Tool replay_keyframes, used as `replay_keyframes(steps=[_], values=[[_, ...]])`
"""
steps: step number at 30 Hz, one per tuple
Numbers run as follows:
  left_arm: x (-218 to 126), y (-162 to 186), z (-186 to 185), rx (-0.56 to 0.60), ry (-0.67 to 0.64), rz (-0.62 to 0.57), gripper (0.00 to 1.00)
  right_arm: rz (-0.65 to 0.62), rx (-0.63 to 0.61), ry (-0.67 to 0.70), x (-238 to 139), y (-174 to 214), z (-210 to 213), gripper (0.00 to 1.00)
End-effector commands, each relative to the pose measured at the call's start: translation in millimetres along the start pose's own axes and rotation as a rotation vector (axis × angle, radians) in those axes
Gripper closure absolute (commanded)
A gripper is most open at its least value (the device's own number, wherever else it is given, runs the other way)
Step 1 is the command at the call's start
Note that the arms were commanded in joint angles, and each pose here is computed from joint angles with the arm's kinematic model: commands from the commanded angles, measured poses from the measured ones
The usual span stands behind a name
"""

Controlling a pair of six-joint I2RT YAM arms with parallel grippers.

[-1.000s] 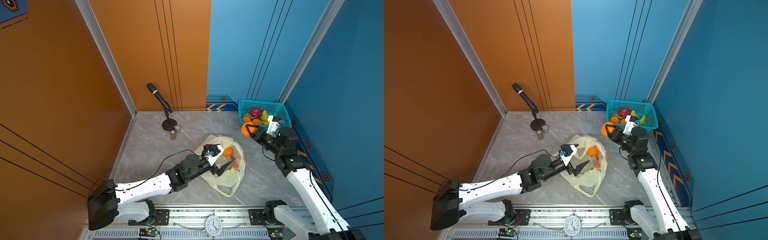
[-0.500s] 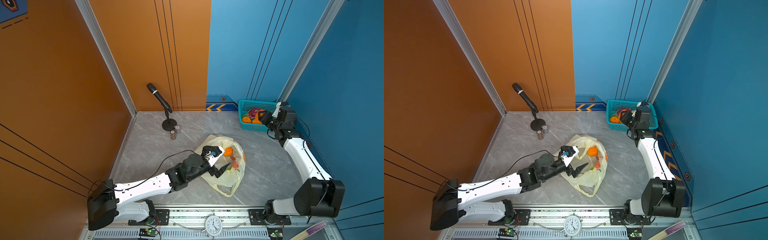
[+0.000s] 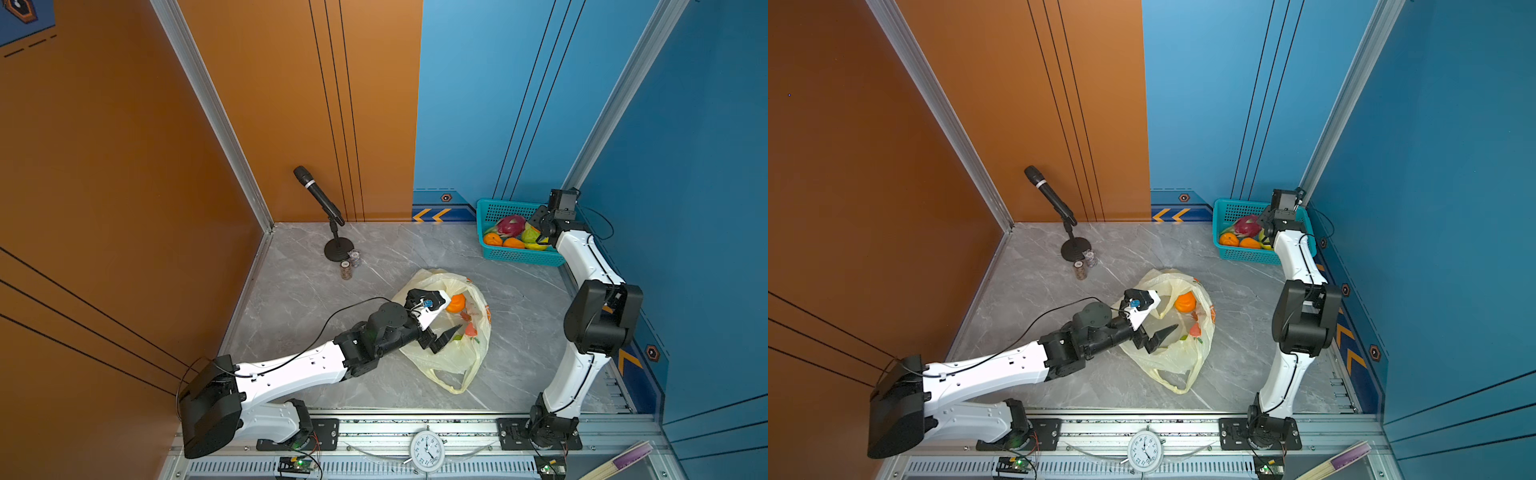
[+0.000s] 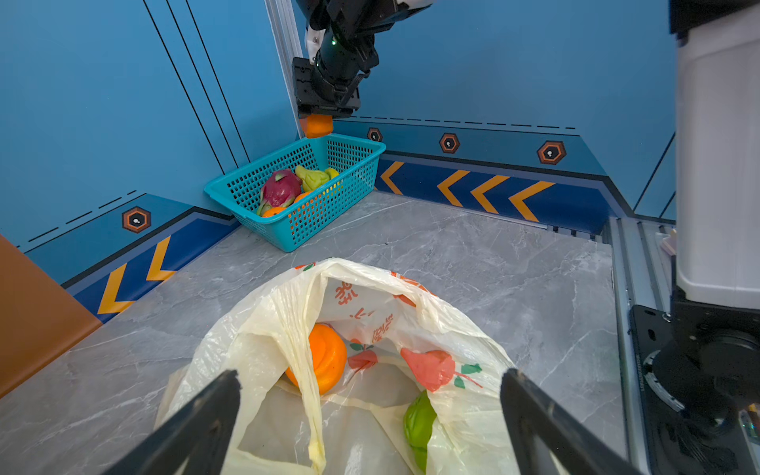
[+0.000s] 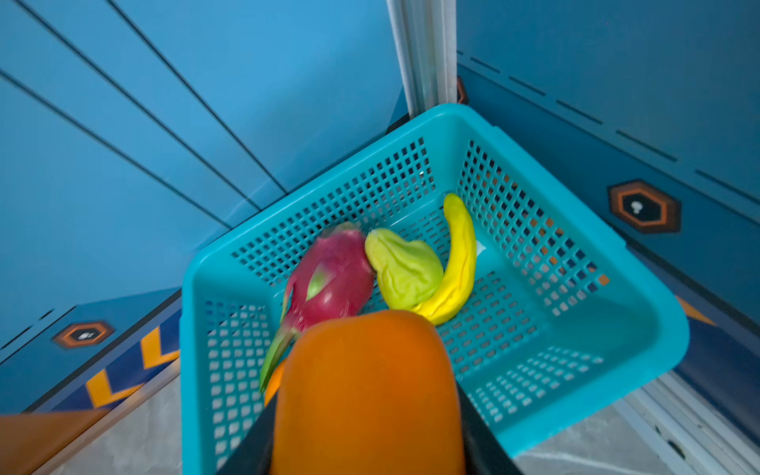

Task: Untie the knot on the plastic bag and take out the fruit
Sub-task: 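Carry the orange to the teal basket with the right gripper and release it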

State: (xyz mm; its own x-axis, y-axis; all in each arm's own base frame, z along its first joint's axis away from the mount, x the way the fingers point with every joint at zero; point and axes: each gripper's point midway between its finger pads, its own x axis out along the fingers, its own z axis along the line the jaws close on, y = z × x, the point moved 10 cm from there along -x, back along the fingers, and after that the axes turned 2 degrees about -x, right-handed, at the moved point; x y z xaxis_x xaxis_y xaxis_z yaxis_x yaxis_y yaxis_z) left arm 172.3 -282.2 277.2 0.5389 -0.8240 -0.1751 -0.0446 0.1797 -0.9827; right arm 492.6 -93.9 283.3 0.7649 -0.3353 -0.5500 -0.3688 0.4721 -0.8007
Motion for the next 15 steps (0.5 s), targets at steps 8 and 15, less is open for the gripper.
replay_keyframes(steps=[8,15], values=[[3.8,-1.1,10.0,-0.032,0.01,-0.036,0.01,0.09,-0.062,0.246,76.3,4.8,-27.5,0.59],[5.1,6.2,19.7,-0.057,-0.007,-0.037,0.01,0.134,-0.065,0.293,118.9,13.6,-43.5,0.57]])
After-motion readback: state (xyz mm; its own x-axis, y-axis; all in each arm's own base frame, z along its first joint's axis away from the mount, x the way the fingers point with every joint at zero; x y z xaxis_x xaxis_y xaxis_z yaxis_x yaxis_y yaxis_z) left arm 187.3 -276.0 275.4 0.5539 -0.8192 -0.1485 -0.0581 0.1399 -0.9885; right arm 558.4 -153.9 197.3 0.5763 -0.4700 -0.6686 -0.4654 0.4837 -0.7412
